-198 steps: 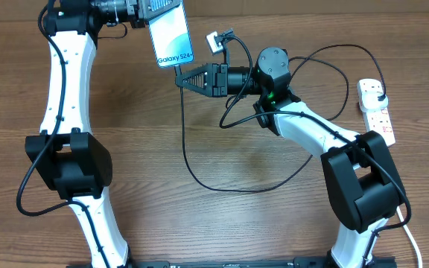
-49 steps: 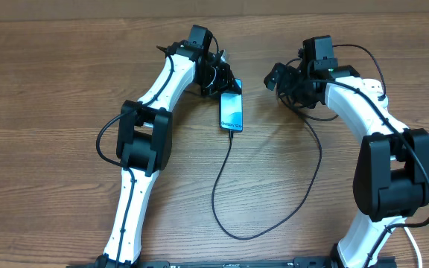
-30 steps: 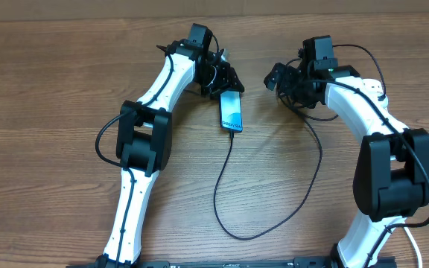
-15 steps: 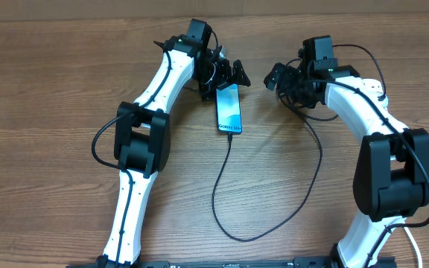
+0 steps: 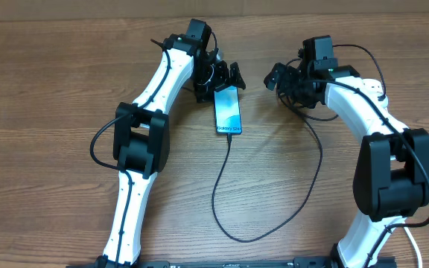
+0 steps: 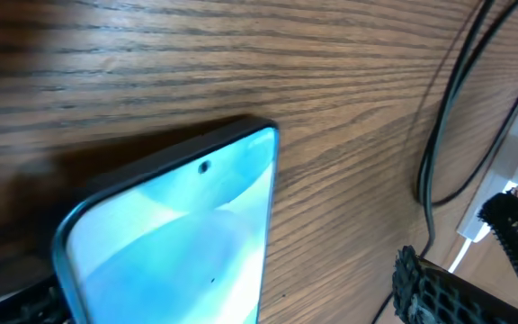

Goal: Plug charger to phone and switch on socket
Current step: 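Lay the phone flat on the table and open the left gripper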

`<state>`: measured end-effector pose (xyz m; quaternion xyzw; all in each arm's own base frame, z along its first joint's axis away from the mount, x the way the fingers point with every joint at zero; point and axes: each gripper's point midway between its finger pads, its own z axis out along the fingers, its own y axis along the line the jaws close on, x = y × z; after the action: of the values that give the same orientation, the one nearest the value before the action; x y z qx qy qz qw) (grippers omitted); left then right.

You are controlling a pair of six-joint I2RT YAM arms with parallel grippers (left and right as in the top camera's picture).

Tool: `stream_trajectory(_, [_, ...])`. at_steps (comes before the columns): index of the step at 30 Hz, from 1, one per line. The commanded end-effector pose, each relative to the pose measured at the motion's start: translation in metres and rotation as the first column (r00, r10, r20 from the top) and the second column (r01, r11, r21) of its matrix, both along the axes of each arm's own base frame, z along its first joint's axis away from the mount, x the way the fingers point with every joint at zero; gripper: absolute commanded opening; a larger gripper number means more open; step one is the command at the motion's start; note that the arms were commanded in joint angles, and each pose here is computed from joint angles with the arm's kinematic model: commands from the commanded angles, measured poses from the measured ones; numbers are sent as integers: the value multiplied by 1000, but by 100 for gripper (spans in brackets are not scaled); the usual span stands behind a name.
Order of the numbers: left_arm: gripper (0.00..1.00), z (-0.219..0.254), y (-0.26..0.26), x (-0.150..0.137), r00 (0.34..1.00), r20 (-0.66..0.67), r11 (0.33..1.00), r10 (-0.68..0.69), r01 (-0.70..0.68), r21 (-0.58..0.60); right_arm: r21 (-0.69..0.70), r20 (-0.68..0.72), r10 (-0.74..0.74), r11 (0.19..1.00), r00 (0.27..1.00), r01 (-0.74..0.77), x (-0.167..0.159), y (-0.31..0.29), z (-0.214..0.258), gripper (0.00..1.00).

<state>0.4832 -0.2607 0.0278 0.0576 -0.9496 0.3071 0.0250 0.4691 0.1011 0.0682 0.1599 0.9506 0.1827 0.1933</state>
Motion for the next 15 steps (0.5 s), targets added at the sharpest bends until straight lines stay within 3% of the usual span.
stream_trajectory(1, [100, -43, 32, -3, 997, -52, 986, 59, -50, 157, -5, 23, -3, 1000, 1000, 3, 8, -2, 5, 100])
stream_trajectory(15, [100, -48, 69, -3, 990, -81, 966, 115, -93, 243, -6, 23, -3, 1000, 1000, 3, 8, -2, 5, 100])
